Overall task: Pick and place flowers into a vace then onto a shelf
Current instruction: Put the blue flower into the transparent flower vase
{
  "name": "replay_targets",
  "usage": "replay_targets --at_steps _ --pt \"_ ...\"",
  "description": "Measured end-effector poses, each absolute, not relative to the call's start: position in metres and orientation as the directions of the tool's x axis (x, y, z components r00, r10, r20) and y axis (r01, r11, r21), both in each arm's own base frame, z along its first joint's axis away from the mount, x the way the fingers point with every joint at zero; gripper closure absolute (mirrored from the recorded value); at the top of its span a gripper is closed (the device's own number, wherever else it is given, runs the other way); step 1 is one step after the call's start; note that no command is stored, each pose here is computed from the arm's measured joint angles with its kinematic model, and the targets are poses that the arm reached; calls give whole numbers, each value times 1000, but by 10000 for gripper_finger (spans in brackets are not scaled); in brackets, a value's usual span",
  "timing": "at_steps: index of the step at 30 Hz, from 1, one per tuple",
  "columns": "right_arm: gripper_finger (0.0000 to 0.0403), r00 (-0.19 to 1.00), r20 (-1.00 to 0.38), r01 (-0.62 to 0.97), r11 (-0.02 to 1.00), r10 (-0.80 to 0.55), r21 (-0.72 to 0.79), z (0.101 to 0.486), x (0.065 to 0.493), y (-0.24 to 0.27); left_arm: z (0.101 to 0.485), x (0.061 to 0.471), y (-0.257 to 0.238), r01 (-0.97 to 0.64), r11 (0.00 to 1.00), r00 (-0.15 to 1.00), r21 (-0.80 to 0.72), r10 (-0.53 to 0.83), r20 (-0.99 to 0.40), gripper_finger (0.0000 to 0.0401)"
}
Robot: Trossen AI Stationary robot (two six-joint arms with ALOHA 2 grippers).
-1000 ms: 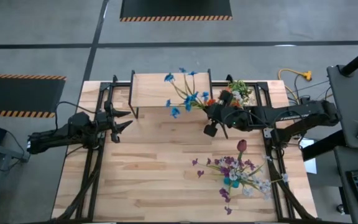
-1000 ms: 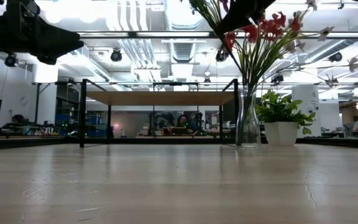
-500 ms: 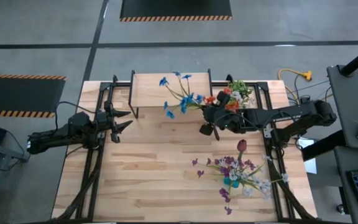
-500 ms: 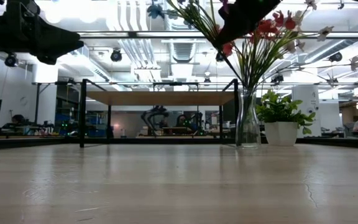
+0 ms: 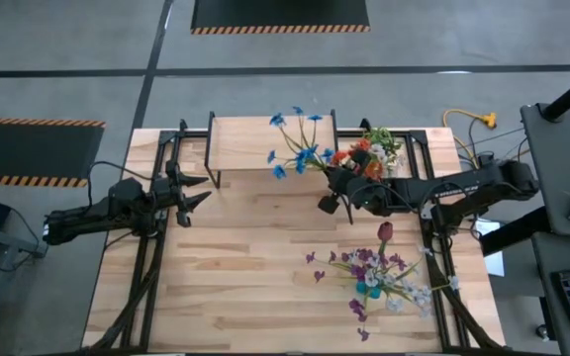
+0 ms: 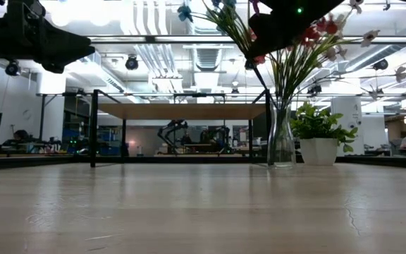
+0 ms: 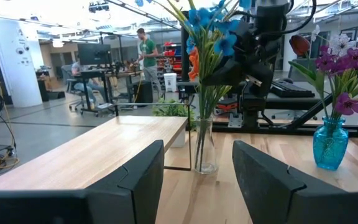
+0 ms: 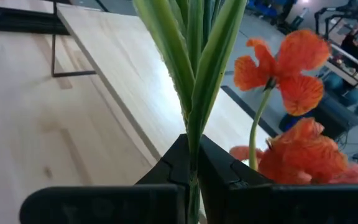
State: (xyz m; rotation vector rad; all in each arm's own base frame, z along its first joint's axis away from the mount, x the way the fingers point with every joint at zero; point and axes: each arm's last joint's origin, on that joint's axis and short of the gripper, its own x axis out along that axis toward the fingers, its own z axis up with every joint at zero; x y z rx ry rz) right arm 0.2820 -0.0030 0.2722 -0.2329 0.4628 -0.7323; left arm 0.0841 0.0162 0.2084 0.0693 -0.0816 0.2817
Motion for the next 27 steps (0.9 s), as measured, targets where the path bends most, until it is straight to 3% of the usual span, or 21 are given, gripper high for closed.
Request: replay_targets --at_steps 13,27 --pt "394 664 -297 651 726 -686 -221 283 270 -4 208 84 16 -280 958 957 57 275 90 226" --pt "394 632 -346 688 707 -694 -163 256 263 -7 208 84 16 -280 958 957 57 275 89 226"
